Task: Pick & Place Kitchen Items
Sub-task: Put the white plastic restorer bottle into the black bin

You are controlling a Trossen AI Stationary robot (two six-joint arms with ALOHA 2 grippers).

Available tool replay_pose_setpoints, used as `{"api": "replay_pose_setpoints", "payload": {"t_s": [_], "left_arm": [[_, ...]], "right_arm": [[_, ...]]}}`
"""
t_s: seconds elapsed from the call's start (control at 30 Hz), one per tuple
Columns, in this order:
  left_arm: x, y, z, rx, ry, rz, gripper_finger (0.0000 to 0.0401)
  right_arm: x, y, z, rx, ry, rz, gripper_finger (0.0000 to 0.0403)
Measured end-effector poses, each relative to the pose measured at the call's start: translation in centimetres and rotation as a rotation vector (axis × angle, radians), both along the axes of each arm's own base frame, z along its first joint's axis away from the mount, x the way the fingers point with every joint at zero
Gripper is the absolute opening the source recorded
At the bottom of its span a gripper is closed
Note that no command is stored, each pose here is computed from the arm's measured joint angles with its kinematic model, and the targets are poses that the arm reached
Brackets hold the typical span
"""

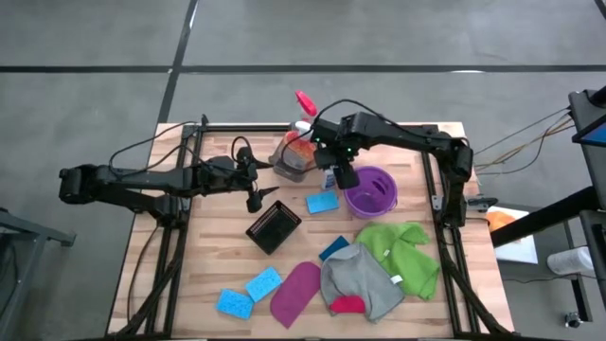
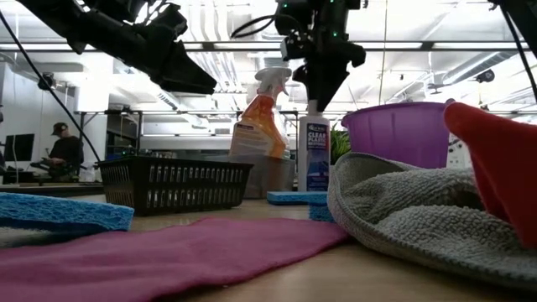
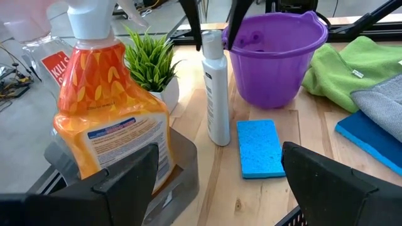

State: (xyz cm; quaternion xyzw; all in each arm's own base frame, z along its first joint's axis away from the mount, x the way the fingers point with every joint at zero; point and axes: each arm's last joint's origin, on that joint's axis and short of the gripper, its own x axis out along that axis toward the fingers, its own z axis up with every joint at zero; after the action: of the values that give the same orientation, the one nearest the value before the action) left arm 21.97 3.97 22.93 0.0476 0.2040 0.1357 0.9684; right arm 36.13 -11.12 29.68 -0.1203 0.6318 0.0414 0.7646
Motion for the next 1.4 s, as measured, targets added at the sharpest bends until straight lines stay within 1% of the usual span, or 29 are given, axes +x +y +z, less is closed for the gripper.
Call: {"api": "replay_pose_setpoints", "payload": {"t_s": [0.1,0.17,0.57,0.83,1.0,1.23,1.4], "left_arm": [[0.0,0.0,0.0,-0.002,-0.001,0.001,0.0335],[0.0,0.0,0.0,-0.002,-0.001,0.001,0.0335],[0.0,0.0,0.0,-0.002,-0.001,0.001,0.0336],[0.0,0.0,0.1,0.001,-0.011,0.001,0.0336],[0.1,0.0,0.1,0.004,-0.015,0.000,0.0336],[0.0,0.0,0.2,0.007,-0.018,-0.002,0.0336],[-0.5,-0.1,1.1,0.012,-0.060,-0.008,0.0336]], "right_arm": [[0.1,0.0,-0.1,0.001,0.000,0.000,0.0125],[0.1,0.0,-0.1,-0.004,0.001,0.000,0.0108],[-0.3,0.3,0.2,0.007,0.020,-0.031,0.0111],[-0.3,1.6,2.2,0.011,0.003,-0.026,0.0113],[-0.3,2.4,4.3,0.040,-0.053,-0.020,0.0114],[-0.3,3.0,7.4,0.107,-0.176,-0.028,0.0115],[0.1,3.1,8.7,0.140,-0.276,-0.061,0.0115]]}}
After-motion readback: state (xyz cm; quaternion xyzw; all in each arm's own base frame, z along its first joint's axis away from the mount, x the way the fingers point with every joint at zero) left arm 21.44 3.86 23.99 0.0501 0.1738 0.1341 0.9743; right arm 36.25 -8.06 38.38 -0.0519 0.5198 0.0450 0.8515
